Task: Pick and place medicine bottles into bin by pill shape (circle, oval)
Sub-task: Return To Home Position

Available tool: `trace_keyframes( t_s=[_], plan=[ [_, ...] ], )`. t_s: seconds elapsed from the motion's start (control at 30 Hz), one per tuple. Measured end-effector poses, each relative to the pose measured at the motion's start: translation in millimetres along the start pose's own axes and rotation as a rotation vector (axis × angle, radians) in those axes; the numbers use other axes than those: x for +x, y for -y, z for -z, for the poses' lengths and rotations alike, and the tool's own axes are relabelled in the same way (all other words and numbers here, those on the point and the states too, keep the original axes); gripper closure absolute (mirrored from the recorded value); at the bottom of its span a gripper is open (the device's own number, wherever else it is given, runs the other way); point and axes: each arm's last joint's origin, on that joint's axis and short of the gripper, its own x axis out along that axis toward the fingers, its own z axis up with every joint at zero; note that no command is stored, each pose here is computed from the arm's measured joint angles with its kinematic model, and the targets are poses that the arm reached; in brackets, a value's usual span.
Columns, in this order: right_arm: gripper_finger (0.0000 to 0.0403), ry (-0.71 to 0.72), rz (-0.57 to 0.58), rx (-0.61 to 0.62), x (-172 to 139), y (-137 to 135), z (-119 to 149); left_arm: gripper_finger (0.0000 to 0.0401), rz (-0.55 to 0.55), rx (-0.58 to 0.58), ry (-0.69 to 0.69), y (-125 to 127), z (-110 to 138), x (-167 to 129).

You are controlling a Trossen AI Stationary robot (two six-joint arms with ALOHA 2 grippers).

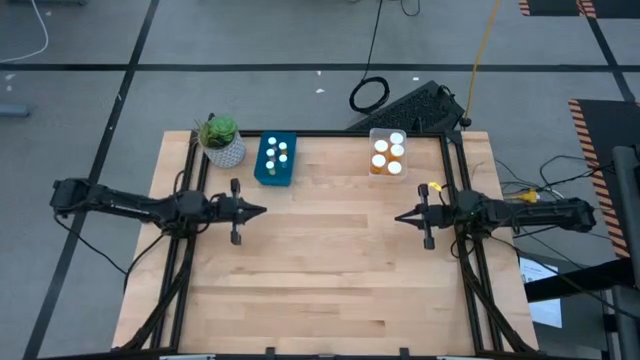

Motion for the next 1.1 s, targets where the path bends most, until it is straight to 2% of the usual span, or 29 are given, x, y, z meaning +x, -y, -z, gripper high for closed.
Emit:
trace_keyframes(
  t_s=[0.17,0.57,1.1],
  plan=[
    [0.0403,-0.004,-0.009,0.006,-6,-1,2,0.0398,-0.003,-0.023,-0.001,-7,0,-3],
    [0.0403,0.137,0.015,-0.055,-16,0,-8,0.0399,0.022,-0.063,-0.023,-14,3,-3],
    [0.0403,0.14,0.033,-0.047,-16,2,-9,0.0399,0.072,-0.065,0.019,-25,-1,-13]
  ],
)
